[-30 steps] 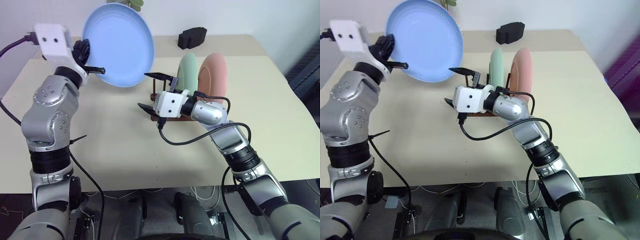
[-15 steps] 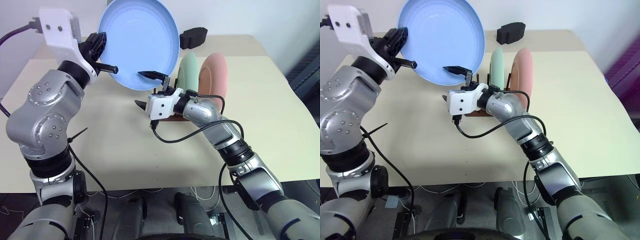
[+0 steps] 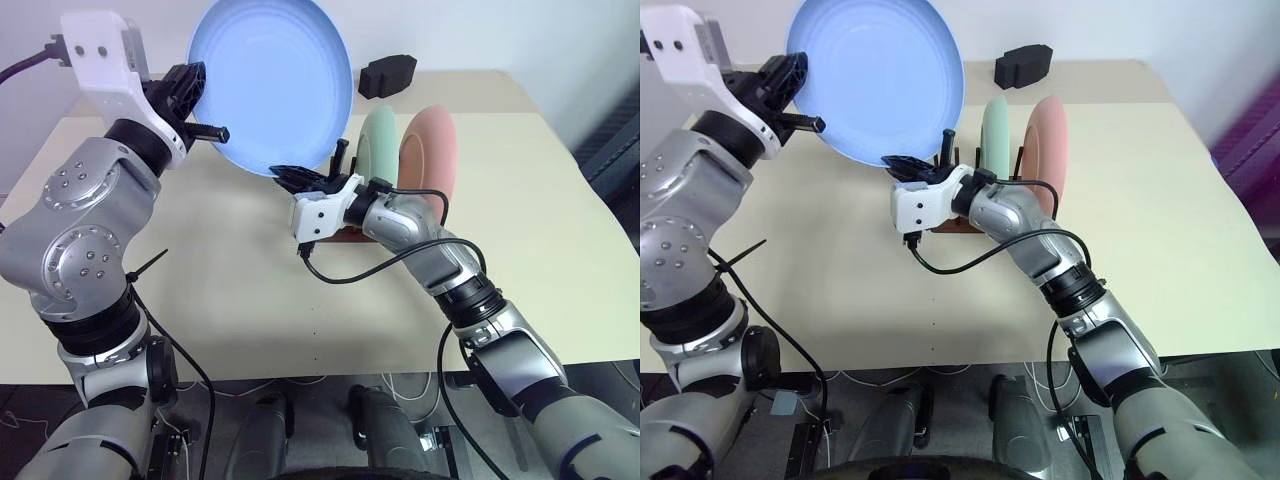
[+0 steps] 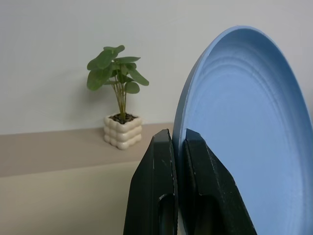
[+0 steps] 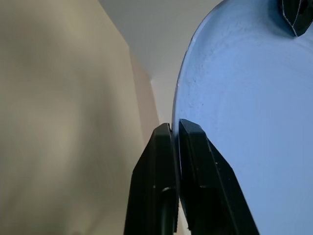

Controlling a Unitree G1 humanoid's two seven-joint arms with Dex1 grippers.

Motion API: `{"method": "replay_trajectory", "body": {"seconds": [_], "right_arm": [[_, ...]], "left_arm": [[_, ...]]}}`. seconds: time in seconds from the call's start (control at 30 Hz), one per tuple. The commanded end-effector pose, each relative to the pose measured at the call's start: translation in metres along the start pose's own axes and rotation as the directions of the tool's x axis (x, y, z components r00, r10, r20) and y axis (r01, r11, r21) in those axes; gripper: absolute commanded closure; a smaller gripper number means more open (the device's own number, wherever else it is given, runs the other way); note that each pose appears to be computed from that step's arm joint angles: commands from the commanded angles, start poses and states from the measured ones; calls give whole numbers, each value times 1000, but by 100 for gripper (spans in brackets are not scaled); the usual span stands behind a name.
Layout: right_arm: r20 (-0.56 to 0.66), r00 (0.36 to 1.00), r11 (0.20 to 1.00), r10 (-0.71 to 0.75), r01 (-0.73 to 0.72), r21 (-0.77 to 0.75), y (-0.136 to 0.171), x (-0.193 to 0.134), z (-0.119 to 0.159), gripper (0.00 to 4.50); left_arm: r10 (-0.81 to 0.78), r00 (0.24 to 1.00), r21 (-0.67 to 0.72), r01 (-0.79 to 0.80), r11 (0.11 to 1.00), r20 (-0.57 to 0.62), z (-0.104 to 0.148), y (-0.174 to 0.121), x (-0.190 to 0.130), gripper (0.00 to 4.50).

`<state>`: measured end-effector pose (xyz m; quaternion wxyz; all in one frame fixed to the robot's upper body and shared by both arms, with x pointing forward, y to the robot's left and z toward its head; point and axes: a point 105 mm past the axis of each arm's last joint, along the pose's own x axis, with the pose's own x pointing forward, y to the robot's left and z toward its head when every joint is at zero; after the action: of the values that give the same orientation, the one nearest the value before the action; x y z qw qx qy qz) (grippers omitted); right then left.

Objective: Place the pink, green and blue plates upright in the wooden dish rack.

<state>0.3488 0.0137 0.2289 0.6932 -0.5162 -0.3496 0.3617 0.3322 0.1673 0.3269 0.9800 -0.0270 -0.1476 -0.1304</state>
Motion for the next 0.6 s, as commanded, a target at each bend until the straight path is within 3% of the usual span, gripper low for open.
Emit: {"method": "replay_trajectory", "body": {"seconds": [0.03, 0.13, 0.23, 0.47, 0.6], "right_arm": [[28, 998, 998, -61, 62, -32, -17, 1, 7, 447], [26, 997, 997, -68, 70, -46, -17, 1, 7, 447], [23, 997, 995, -77, 78, -63, -18, 0, 6, 450], [24, 996, 994, -81, 83, -70, -18, 0, 5, 450], [33, 995, 992, -98, 100, -73, -20, 0, 7, 450]], "left_arm": [[-45, 997, -22, 46, 999, 60, 13, -9, -4, 450], [-56, 993, -78, 64, 995, 103, 19, -9, -5, 450], [-56, 987, -134, 76, 988, 152, 26, -5, -8, 349], [-14, 947, -207, 85, 975, 322, 57, 11, -20, 5], [118, 920, -217, -37, 976, 374, 69, 45, -28, 2]]}}
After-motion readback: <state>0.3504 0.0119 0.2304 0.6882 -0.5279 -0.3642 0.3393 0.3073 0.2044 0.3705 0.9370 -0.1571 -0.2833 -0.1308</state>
